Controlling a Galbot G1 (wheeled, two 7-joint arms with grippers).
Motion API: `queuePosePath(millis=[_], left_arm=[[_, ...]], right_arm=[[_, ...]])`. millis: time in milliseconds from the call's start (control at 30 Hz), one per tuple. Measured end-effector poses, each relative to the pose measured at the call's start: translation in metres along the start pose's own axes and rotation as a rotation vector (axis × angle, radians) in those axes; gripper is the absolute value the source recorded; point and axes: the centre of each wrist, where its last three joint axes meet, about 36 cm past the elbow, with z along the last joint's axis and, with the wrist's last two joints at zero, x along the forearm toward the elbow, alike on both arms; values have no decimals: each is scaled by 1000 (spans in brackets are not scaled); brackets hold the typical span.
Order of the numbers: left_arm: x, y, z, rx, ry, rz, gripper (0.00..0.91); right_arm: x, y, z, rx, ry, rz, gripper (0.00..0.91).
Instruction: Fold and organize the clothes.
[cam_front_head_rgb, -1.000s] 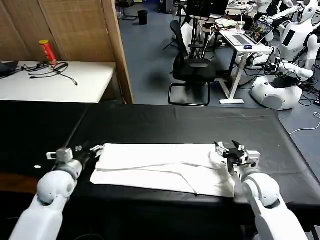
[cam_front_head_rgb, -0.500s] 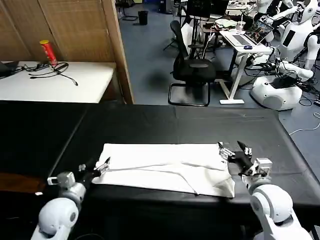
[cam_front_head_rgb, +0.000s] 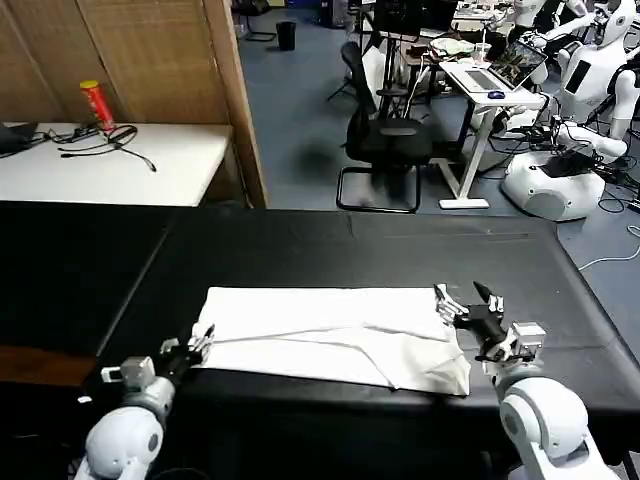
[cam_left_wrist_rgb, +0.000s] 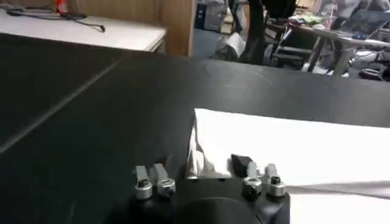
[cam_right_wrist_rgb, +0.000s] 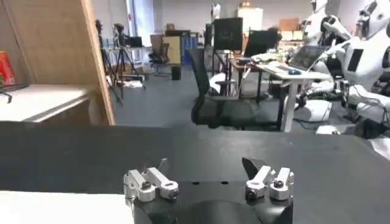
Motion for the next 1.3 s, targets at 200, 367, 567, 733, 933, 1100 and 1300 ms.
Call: queuePosePath(millis=[200, 367, 567, 733, 933, 1100, 1300], left_arm=[[-1, -1, -3, 3, 33, 16, 0], [-4, 3, -11, -73, 17, 11, 0], [-6, 24, -14, -331, -61, -82, 0], [-5, 63, -23, -493, -73, -172, 0], [3, 113, -55, -661, -83, -273, 0], [8, 114, -66, -696, -82, -285, 0], [13, 75, -64, -560, -103, -191, 0]], right_arm=[[-2, 2, -3, -2, -14, -8, 878], [-2, 3, -3, -5, -16, -6, 878], [0, 0, -6, -7, -27, 7, 878], [2, 1, -4, -15, -21, 10, 878], [3, 4, -3, -26, -24, 13, 878], [7, 8, 0, -29, -18, 16, 878], [11, 10, 3, -28, -13, 21, 878]])
